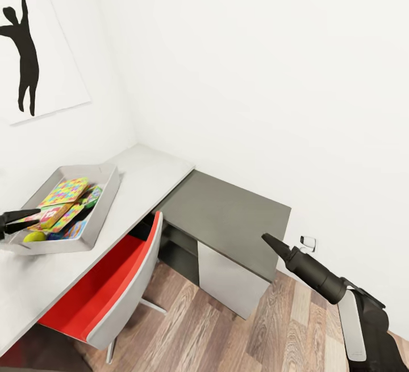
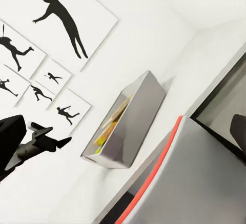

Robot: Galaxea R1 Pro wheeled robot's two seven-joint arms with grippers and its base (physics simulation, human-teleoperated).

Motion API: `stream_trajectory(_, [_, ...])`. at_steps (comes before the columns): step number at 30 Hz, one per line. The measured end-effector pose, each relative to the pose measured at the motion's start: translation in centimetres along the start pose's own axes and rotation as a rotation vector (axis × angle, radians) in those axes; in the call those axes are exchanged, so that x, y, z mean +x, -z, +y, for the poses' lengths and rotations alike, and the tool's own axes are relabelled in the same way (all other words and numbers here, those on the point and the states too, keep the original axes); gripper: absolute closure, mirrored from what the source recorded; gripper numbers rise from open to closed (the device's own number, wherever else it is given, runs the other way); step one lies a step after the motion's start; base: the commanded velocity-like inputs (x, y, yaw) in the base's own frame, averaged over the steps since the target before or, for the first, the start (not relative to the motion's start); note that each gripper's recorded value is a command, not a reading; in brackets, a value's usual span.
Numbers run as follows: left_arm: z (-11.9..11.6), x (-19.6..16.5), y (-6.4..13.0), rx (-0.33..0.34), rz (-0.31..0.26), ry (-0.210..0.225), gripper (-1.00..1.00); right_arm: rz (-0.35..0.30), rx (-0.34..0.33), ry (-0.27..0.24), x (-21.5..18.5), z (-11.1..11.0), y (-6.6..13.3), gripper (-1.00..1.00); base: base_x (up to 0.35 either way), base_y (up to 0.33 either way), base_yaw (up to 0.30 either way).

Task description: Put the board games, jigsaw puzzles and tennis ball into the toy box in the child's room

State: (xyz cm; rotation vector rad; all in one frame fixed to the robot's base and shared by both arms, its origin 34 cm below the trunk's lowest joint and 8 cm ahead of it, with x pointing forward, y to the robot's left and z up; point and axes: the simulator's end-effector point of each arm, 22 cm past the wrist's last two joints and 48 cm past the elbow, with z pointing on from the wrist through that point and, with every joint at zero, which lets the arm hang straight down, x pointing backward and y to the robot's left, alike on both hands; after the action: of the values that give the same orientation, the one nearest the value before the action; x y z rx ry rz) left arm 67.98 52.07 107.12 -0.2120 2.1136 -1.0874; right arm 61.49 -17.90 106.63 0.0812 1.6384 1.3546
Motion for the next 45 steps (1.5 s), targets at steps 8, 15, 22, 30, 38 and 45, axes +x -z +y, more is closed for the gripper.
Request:
stream_trajectory(8, [-6.0,-2.7,-3.6,0.062,0.001,-0.041,-1.00,0.003,0.002,-0.001,0.1,-0.1,-0.1,-1.00,0.000,0.000,0.000])
stream_trajectory(15, [-10.2,1.2,-11.2,0.199,0.072,-0.032,-1.00,0.004,0.003,-0.001,0.1,-0.1,-0.1,-1.00,0.000,0.000,0.000])
stream_trajectory(22, [-12.7,11.5,-15.8,0.243,0.251,-0.091,-1.00,0.003,0.004,-0.001,0.1,-0.1,0.0,-1.00,0.000,0.000,0.000])
stream_trajectory(30, [-16.9,18.2,-13.3,0.360,0.269,-0.106,-1.00,0.002,0.001,0.000,0.1,0.0,-0.1,-1.00,-0.050,0.047,-0.053])
stream_trajectory(38, [-18.4,18.3,-12.3,0.407,0.250,-0.089,-1.00,-0.002,-0.005,0.006,-0.2,0.4,0.0,-1.00,-0.054,0.094,-0.191])
stream_trajectory(45, [-18.6,18.1,-12.0,0.407,0.245,-0.095,-1.00,-0.005,-0.014,0.011,-0.4,0.8,0.0,-1.00,-0.090,0.077,-0.208])
